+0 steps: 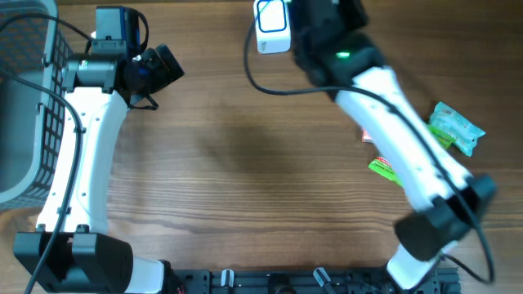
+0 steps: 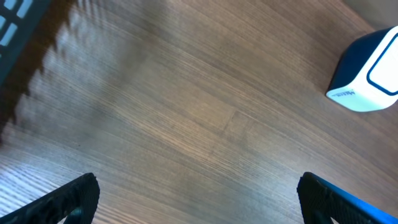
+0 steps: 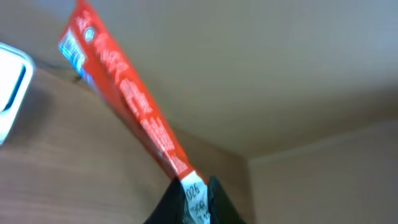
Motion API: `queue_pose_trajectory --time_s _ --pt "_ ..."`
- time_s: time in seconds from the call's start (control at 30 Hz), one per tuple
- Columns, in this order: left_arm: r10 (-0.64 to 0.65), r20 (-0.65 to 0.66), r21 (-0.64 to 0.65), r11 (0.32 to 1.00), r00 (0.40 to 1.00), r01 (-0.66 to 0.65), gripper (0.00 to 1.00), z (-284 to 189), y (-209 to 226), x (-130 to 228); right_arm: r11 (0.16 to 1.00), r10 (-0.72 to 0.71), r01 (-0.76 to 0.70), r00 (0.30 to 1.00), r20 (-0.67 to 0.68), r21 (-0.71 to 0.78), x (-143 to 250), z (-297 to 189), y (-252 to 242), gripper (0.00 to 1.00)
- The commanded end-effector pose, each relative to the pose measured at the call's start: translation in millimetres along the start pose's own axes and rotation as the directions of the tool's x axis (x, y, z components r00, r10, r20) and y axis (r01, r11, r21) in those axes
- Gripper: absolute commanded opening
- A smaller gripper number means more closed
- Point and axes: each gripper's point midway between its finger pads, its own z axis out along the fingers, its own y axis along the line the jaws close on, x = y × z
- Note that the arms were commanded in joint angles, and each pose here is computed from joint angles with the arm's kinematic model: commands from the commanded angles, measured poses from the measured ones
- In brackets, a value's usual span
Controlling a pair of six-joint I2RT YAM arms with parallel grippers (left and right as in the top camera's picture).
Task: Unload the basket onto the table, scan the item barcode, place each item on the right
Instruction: 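Raise the red sachet up to the white scanner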
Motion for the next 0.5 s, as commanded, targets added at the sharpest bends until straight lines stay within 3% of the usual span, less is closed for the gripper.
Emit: queue_pose_trajectory --time_s 0.0,0.17,0.47 --pt "0.0 0.006 -0.003 1.0 1.0 0.0 1.0 -1 2 -1 0.931 -0.288 0.307 0.95 -0.121 0.195 -5 22 17 0.04" --pt "0.0 0.006 -0.003 1.0 1.0 0.0 1.0 -1 2 -1 0.805 -0.535 0.564 0.825 -0.183 0.184 1 61 92 0.04" --pt "0.0 0.006 -0.003 1.0 1.0 0.0 1.0 -1 2 -1 0.743 -0.637 0.642 0.765 -0.092 0.188 5 83 189 0.04"
